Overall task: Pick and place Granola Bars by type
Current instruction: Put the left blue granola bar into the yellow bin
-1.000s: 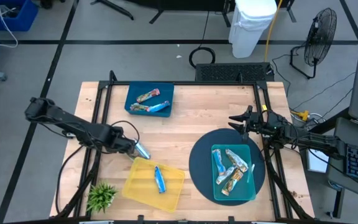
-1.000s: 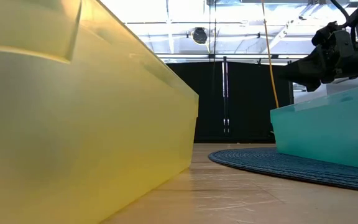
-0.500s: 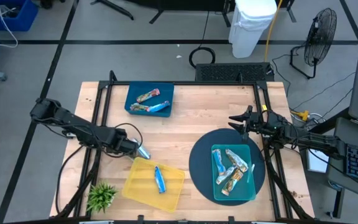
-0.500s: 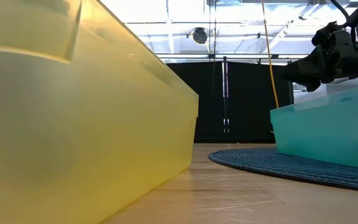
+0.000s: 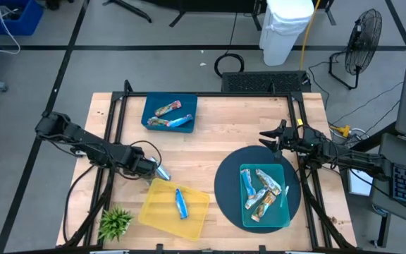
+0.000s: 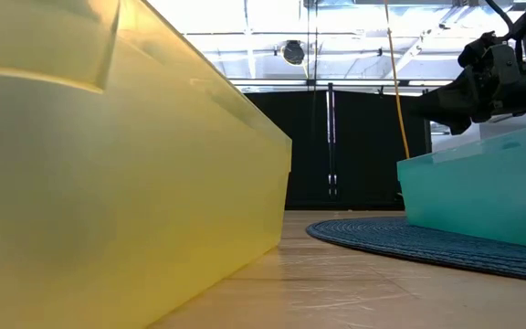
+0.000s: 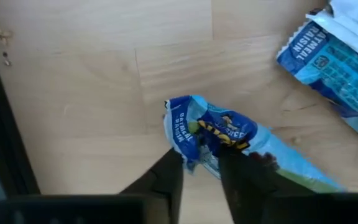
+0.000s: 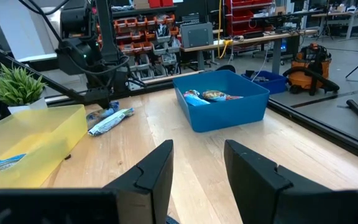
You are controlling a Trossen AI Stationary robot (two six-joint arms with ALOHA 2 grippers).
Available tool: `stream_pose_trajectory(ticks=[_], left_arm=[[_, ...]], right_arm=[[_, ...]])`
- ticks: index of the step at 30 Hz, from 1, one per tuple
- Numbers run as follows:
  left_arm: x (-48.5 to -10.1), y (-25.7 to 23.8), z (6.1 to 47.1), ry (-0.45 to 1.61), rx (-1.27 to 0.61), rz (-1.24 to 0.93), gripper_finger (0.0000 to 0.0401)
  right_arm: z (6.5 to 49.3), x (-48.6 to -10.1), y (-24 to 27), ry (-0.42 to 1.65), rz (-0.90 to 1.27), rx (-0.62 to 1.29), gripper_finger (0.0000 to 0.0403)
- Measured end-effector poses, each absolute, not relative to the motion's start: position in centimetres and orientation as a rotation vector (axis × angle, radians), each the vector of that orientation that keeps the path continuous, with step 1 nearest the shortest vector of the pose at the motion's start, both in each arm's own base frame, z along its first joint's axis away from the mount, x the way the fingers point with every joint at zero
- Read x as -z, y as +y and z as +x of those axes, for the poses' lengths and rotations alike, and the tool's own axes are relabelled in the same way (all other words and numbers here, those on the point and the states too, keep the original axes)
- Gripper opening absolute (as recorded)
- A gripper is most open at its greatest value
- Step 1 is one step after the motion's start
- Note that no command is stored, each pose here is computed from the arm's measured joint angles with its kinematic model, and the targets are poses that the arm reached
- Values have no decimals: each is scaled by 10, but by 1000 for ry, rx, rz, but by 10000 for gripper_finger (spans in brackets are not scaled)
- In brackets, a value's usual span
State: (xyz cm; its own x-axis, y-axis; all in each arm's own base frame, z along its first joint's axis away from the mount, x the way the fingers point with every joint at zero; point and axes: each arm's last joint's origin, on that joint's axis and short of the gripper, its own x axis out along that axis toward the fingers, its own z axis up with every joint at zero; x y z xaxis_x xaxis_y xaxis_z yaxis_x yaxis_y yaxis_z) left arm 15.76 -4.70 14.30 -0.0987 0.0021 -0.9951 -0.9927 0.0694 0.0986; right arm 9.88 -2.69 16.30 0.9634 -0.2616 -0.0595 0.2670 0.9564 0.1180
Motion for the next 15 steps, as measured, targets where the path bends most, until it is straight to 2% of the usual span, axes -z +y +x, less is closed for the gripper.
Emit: stream_pose_trajectory(ticks=[6,15], left_arm=[[-142,-46,157,1310,-1226,-1077,14],[-157,-44,163,1233,-1236,-956,9]], right_arm=[[99,-163,-27,43,126,268,134],[99,-163,-27,43,126,269,135]])
